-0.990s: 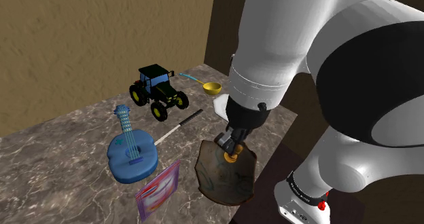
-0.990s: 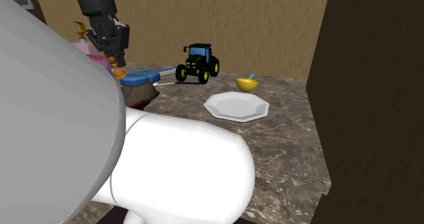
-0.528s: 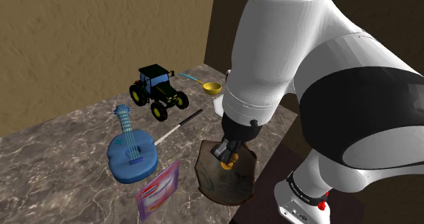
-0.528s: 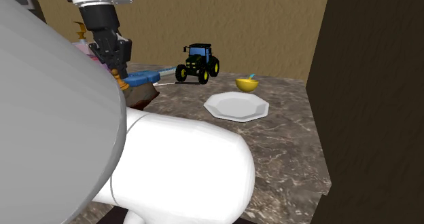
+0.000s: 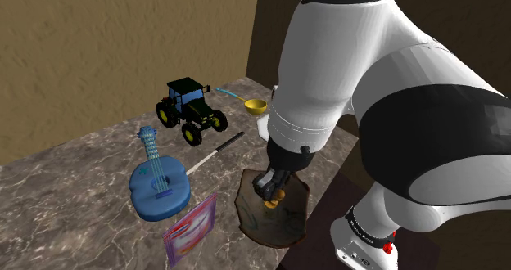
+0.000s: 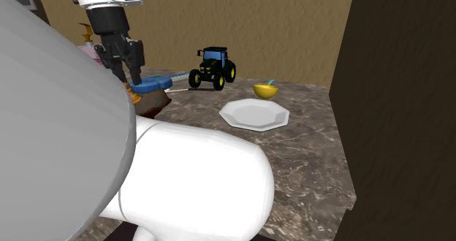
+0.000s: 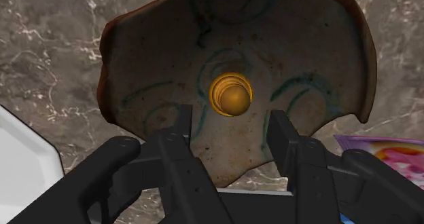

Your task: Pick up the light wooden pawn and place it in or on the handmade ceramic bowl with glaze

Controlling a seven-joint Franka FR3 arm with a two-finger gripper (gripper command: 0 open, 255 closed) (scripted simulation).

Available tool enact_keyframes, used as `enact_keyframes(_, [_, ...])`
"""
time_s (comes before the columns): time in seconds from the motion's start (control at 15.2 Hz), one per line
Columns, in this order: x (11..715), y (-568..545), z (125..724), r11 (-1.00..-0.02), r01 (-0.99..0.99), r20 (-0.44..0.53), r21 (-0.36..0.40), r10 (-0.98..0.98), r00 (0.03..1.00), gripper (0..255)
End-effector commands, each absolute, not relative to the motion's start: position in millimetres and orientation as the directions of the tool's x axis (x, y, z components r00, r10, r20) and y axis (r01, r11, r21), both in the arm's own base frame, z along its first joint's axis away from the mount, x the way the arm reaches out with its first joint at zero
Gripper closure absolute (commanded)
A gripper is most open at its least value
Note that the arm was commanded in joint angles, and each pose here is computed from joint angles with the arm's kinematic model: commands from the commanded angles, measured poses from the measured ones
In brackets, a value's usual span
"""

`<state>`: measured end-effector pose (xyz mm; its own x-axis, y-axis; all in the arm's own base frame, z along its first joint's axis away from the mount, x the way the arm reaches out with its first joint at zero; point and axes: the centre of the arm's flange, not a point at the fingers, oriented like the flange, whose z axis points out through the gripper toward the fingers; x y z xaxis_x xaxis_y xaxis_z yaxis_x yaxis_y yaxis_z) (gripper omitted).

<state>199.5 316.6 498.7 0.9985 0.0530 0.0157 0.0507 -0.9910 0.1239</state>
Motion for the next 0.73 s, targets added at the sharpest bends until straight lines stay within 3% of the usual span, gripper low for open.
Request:
enact_keyframes(0.0, [199.5,316.6,498.7,-0.991,0.051,0.016,0.124,0.053,0.998,0])
enact_keyframes(0.26, [199.5,316.6,498.7,-0.991,0.051,0.016,0.124,0.053,0.998,0])
enact_keyframes(0.66, [198.4,322.7,548.3,-0.991,0.051,0.016,0.124,0.053,0.998,0])
